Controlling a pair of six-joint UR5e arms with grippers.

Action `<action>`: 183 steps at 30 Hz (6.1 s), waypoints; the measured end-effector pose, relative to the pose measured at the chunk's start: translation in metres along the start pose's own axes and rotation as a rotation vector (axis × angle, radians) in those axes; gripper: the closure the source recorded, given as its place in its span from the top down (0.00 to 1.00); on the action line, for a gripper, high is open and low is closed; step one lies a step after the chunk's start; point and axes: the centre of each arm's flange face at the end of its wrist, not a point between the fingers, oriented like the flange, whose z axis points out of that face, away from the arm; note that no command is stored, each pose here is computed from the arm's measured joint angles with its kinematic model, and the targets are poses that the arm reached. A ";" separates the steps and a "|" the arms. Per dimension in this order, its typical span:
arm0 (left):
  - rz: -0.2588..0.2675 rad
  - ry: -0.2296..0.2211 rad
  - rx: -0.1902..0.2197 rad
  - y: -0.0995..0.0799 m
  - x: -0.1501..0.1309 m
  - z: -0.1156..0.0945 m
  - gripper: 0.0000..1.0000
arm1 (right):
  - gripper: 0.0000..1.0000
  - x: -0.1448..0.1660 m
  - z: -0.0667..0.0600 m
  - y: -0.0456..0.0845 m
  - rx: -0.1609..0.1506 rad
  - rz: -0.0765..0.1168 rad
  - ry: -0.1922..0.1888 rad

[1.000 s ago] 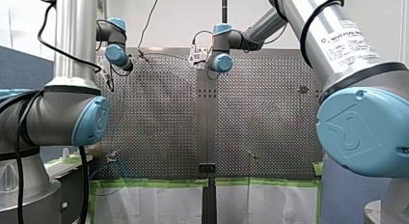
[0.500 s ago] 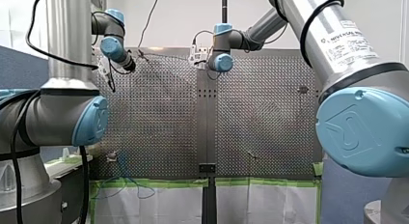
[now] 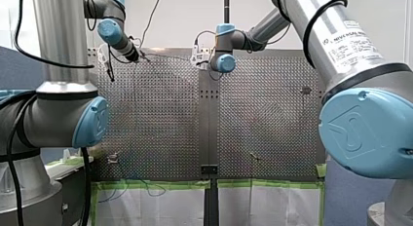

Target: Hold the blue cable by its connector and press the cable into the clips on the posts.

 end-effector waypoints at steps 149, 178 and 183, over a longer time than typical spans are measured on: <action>0.479 -0.042 0.014 -0.077 0.029 0.061 1.00 | 0.00 -0.003 -0.003 0.000 0.008 -0.002 -0.028; 0.430 -0.118 -0.036 -0.089 0.023 0.100 1.00 | 0.00 -0.003 -0.003 0.002 0.006 -0.003 -0.029; 0.420 -0.142 -0.043 -0.092 0.013 0.102 1.00 | 0.00 -0.003 -0.002 0.003 0.004 -0.003 -0.028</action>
